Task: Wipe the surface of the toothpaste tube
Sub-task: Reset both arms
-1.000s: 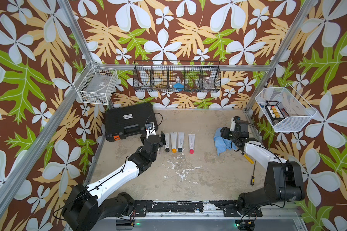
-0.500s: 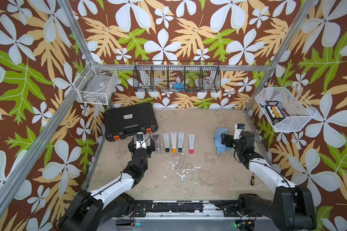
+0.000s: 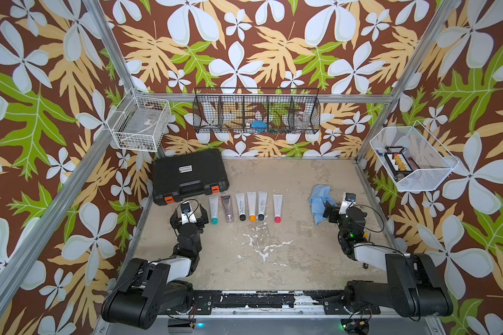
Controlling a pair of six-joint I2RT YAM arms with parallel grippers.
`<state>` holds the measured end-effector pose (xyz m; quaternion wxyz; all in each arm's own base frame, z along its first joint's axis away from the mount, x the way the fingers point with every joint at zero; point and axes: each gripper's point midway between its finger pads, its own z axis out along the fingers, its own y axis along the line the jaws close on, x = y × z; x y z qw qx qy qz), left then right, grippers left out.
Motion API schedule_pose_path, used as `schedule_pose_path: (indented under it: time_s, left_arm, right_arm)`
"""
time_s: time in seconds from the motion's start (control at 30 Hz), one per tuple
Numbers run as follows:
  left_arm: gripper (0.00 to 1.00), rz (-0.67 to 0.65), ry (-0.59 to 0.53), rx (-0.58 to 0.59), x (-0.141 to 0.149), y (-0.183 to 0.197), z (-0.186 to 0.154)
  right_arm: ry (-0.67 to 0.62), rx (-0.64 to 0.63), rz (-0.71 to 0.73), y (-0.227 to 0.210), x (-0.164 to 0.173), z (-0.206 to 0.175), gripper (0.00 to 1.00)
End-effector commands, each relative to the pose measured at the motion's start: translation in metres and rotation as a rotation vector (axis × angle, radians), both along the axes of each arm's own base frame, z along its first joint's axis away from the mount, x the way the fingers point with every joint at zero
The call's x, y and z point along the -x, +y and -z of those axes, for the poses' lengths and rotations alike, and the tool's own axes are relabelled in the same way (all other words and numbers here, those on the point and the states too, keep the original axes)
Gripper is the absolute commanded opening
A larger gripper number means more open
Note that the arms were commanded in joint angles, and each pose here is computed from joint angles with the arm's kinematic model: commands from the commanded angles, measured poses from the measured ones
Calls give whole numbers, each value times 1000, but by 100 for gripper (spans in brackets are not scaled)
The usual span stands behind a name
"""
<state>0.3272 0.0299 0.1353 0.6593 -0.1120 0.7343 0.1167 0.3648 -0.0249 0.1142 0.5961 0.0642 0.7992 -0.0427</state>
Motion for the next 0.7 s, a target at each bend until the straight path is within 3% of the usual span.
schedule_pose_path:
  time_s: [0.0,0.07,0.13,0.2,0.3,0.67]
  left_arm:
    - [100,178,-106,71,-9,-24,-14]
    - [100,208,-111,61,-11,-29,-10]
    - [100,180,-99,72,-11,-24,-7]
    - [100,168,-84,75,-16,-23,-6]
    - [100,121,-44,90,-24,-16,1]
    - [100,116,-48,91,-24,-15,1]
  right_arm:
    - [-120,44,-31,3,-4,-19,100]
    - [-152,42,-41,5,6,-8,100]
    - [-229,45,-37,5,10,-20,100]
    - [-133,44,-39,5,3,-8,100]
    - [-190,52,-35,5,6,-15,100]
    - [-138,74,-59,12,0,-9,100]
